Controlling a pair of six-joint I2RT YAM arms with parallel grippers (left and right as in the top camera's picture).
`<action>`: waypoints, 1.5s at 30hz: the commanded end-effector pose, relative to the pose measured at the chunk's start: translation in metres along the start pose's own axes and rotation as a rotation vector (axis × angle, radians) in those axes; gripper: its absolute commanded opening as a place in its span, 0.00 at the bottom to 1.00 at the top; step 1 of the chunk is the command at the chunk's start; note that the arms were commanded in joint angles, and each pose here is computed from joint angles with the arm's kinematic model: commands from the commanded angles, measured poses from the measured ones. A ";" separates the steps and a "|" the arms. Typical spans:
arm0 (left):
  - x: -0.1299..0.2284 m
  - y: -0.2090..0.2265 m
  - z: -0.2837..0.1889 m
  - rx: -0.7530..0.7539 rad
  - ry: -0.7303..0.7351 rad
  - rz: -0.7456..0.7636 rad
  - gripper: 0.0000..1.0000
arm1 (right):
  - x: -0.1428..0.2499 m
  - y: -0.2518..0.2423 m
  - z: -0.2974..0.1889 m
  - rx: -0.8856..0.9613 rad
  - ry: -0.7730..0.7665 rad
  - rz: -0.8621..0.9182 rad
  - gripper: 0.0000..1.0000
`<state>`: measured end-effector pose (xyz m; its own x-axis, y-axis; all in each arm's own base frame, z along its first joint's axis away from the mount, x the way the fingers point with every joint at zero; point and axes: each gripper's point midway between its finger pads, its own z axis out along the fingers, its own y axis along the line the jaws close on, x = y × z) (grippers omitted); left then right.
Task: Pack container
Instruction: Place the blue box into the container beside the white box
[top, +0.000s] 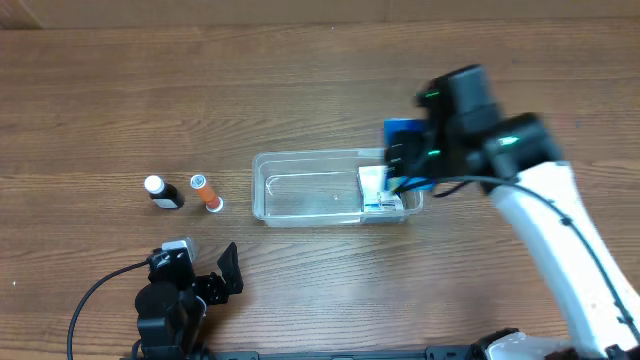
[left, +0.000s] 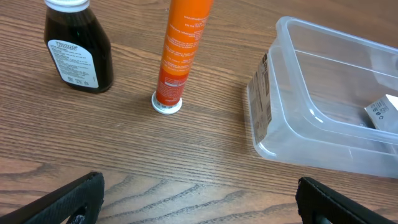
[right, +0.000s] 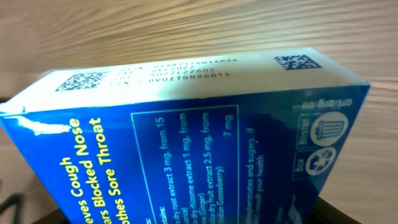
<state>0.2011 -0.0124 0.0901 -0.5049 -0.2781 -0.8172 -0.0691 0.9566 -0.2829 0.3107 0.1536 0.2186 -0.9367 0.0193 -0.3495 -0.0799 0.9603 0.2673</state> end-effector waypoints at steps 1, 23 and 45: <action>-0.001 0.002 0.001 -0.009 -0.010 -0.012 1.00 | 0.019 0.031 0.038 0.070 0.038 0.030 0.64; -0.001 0.002 0.001 -0.009 -0.010 -0.012 1.00 | 0.046 0.046 0.149 0.141 0.196 0.064 0.78; -0.001 0.002 0.001 -0.009 -0.010 -0.012 1.00 | -0.064 -0.136 -0.067 0.280 -0.350 0.417 1.00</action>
<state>0.2011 -0.0124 0.0901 -0.5049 -0.2781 -0.8172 -0.0691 0.9566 -0.2829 0.3571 0.0700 0.2538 -0.7640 0.3921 -0.5124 0.2970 0.9187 0.2603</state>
